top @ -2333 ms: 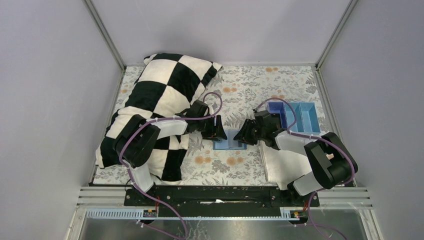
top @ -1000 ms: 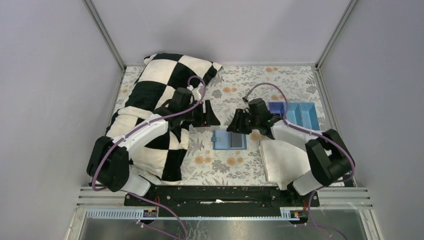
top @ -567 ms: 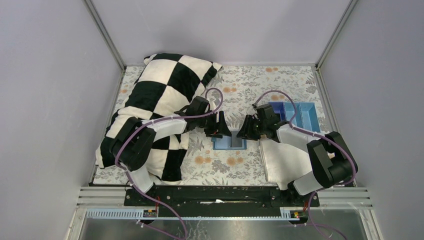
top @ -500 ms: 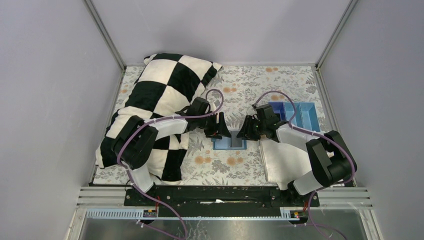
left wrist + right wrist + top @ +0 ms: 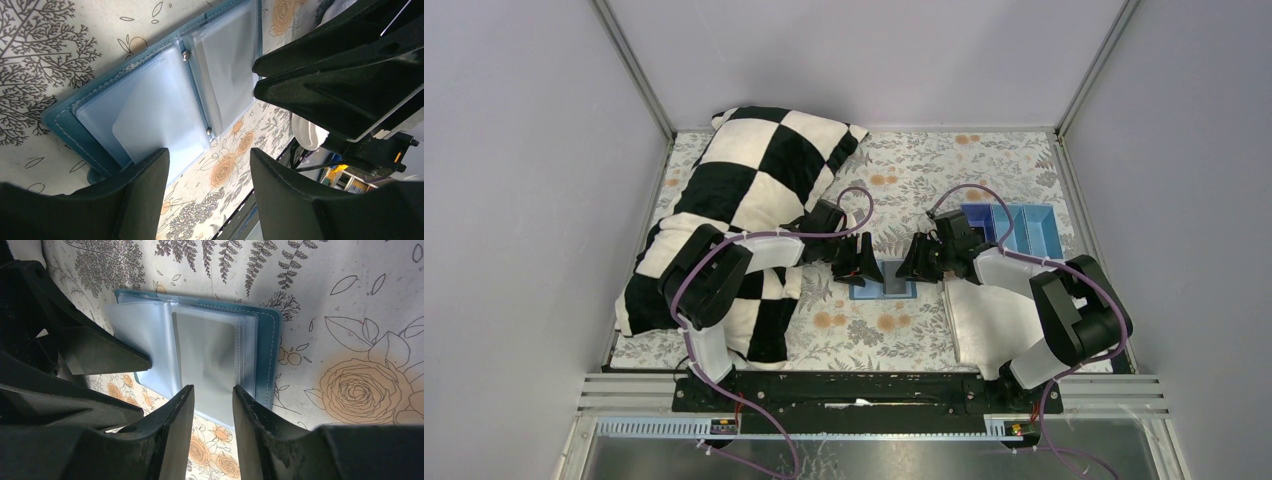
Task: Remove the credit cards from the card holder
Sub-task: Remove the credit card from the card holder.
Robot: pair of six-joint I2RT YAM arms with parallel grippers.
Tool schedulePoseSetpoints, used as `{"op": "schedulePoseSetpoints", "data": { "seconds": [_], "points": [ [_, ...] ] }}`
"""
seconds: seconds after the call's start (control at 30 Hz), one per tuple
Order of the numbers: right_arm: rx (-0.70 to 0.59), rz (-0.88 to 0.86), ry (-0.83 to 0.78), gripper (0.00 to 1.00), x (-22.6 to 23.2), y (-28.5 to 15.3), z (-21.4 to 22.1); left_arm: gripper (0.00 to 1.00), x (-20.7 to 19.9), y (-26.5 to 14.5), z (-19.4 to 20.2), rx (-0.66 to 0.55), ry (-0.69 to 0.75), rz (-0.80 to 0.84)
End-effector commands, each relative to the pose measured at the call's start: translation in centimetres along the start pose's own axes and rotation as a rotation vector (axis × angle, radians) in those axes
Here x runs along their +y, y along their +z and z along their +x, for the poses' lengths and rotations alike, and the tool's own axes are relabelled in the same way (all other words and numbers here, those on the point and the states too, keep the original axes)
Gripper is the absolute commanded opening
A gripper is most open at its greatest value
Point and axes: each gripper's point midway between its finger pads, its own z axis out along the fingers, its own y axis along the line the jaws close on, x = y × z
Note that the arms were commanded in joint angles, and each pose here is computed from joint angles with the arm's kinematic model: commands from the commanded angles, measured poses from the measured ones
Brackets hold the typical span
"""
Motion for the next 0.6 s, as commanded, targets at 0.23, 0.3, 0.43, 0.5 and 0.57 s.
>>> {"op": "schedulePoseSetpoints", "data": {
  "seconds": [0.23,0.3,0.43,0.5,0.57],
  "points": [
    [0.048,-0.018,-0.011,0.44,-0.3,0.3,1.4,0.65,1.1,0.8,0.2,0.029,0.041,-0.01],
    [0.033,-0.01,-0.007,0.44,-0.4,0.1,1.3,0.65,1.2,0.7,0.1,0.029,0.045,-0.018],
    [0.002,-0.004,-0.025,0.45,-0.1,-0.6,0.6,0.65,0.7,0.1,-0.2,0.016,0.068,-0.019],
    [-0.016,0.003,-0.03,0.45,0.1,-0.8,0.0,0.65,-0.1,-0.5,-0.5,0.004,0.088,-0.015],
    [-0.033,0.006,-0.033,0.45,0.2,-1.0,-0.4,0.65,-0.9,-1.3,-1.2,-0.016,0.11,-0.017]
  ]
}}
